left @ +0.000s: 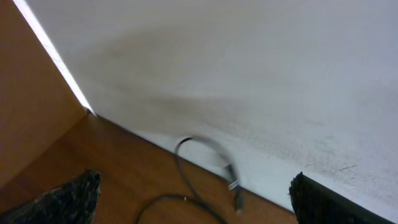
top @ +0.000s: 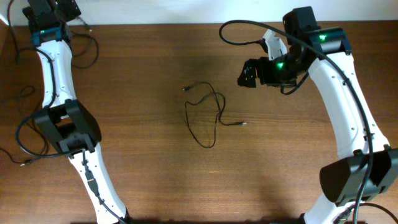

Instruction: Untangle cables

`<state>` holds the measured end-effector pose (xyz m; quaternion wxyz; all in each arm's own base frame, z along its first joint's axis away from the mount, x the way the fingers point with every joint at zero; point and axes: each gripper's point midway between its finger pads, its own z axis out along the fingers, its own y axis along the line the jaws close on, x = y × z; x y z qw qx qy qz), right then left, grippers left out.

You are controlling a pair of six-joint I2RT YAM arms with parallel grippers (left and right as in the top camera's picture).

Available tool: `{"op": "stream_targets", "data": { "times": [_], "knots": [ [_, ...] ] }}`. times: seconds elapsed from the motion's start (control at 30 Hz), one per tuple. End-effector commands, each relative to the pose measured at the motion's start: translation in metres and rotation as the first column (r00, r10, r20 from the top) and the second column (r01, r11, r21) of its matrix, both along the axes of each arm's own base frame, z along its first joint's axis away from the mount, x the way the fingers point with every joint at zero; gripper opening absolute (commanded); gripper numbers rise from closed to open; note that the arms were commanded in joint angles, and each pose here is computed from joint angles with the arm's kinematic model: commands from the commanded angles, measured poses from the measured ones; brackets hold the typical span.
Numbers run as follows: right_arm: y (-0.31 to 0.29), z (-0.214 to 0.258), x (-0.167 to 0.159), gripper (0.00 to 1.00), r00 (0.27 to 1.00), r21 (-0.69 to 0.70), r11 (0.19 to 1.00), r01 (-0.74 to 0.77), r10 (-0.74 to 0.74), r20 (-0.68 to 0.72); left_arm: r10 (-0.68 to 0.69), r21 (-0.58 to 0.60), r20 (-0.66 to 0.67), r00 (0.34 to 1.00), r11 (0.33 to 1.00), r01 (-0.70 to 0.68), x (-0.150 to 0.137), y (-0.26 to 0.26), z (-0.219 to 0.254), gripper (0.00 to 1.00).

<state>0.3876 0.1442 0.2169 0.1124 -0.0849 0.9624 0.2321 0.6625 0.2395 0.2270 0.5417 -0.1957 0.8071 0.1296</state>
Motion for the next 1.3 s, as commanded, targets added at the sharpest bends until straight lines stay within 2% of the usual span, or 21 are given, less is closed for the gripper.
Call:
{"op": "stream_targets", "data": {
  "times": [0.0,0.13,0.2,0.27,0.3,0.4,0.5,0.6,0.7,0.73,0.8,0.83,0.93,1.0,1.07,1.17,1.27],
  "knots": [
    [0.001,0.001,-0.001,0.99,1.000,-0.009,1.000,-0.012,0.012,0.009,-0.003,-0.009,-0.026,1.000,1.000,0.003,-0.014,0.000,0.016,0.99],
    [0.001,0.001,0.000,0.99,1.000,-0.009,1.000,-0.012,0.012,0.013,-0.111,-0.074,-0.046,0.993,0.991,0.107,-0.062,-0.038,0.090,0.99],
    [0.002,0.001,0.000,0.99,1.000,-0.004,1.000,-0.013,0.013,0.012,-0.169,-0.142,-0.039,0.985,0.977,0.162,-0.094,-0.066,0.126,0.99],
    [0.010,0.006,-0.003,0.99,1.000,0.050,0.998,-0.030,0.030,0.003,-0.290,-0.198,-0.023,0.957,0.939,0.280,-0.131,-0.112,0.164,1.00],
    [0.011,0.006,-0.004,0.99,1.000,0.052,0.998,-0.030,0.030,0.002,-0.320,-0.210,-0.021,0.947,0.928,0.308,-0.138,-0.123,0.170,0.99],
    [0.008,0.007,-0.015,1.00,0.999,0.046,0.999,-0.029,0.031,-0.033,-0.408,-0.246,-0.097,0.908,0.893,0.376,-0.186,-0.186,0.183,0.99],
    [0.003,0.026,-0.029,0.88,0.998,0.034,0.998,-0.060,0.060,0.007,-0.440,-0.249,-0.171,0.882,0.885,0.393,-0.204,-0.215,0.177,0.99],
    [-0.019,0.073,-0.048,0.89,0.991,0.038,0.999,-0.013,0.008,0.132,-0.518,-0.281,-0.259,0.815,0.848,0.450,-0.215,-0.253,0.155,0.99],
    [-0.073,0.112,-0.071,0.99,0.961,-0.002,0.990,0.139,-0.135,0.243,-0.636,-0.242,-0.347,0.689,0.771,0.590,-0.218,-0.300,0.129,1.00],
    [-0.093,0.119,-0.078,0.99,0.946,-0.025,0.979,0.202,-0.188,0.265,-0.666,-0.237,-0.371,0.647,0.742,0.627,-0.218,-0.316,0.118,0.99],
    [-0.120,0.123,-0.089,0.99,0.924,-0.053,0.955,0.290,-0.266,0.274,-0.706,-0.260,-0.411,0.577,0.697,0.668,-0.219,-0.347,0.090,0.99],
    [-0.128,0.122,-0.092,0.99,0.921,-0.056,0.948,0.312,-0.288,0.262,-0.734,-0.262,-0.436,0.520,0.657,0.707,-0.221,-0.364,0.073,0.99],
    [-0.135,0.114,-0.092,0.99,0.925,-0.064,0.941,0.332,-0.311,0.218,-0.787,-0.207,-0.521,0.330,0.492,0.846,-0.224,-0.406,0.026,0.99],
    [-0.135,0.109,-0.090,0.99,0.929,-0.068,0.942,0.328,-0.309,0.202,-0.798,-0.217,-0.527,0.294,0.461,0.861,-0.219,-0.428,-0.002,0.99],
    [-0.135,0.103,-0.088,0.99,0.935,-0.073,0.942,0.326,-0.311,0.173,-0.802,-0.254,-0.559,0.212,0.409,0.876,-0.216,-0.464,-0.048,1.00],
    [-0.136,0.100,-0.086,0.99,0.937,-0.075,0.943,0.325,-0.311,0.161,-0.801,-0.283,-0.570,0.183,0.400,0.872,-0.210,-0.485,-0.084,0.99],
    [-0.136,0.096,-0.083,0.99,0.939,-0.077,0.943,0.324,-0.311,0.146,-0.790,-0.337,-0.573,0.218,0.469,0.816,-0.201,-0.496,-0.121,0.99]
  ]
}}
